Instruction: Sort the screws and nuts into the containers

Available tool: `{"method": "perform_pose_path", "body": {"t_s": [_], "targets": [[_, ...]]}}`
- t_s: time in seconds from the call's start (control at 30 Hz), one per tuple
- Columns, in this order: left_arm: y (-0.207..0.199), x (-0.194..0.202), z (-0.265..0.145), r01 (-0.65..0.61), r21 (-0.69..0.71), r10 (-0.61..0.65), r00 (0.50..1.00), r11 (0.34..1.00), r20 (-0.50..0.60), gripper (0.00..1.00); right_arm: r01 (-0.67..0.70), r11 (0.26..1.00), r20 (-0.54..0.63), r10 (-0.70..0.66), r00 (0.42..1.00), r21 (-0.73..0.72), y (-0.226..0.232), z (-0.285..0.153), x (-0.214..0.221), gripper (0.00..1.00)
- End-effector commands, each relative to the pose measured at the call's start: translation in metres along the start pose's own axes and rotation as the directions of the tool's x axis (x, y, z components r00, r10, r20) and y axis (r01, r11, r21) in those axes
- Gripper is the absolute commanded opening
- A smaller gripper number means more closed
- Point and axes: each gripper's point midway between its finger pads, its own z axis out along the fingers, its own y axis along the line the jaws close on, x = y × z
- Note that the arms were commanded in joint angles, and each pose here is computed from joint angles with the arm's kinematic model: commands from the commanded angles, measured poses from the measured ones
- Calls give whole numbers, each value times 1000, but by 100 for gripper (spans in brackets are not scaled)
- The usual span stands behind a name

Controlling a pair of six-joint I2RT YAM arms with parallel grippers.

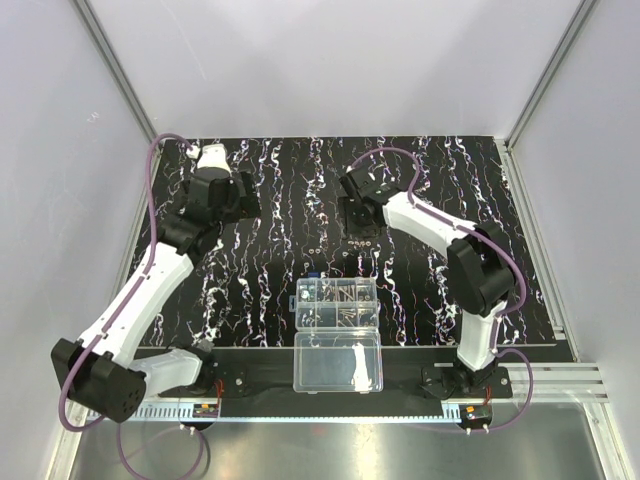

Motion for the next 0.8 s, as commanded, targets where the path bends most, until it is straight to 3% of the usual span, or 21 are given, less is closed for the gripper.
{"method": "perform_pose_path", "body": {"t_s": [0.0,0.77], "targets": [[-7,-21,1,17,20,-19,998,1000,54,99,8,999,-8,-8,1000,-36,16,7,1,59],[-5,-29,-9,27,27,-30,996,999,87,99,103,993,-72,-99,993,58,30,43,32,43]]}}
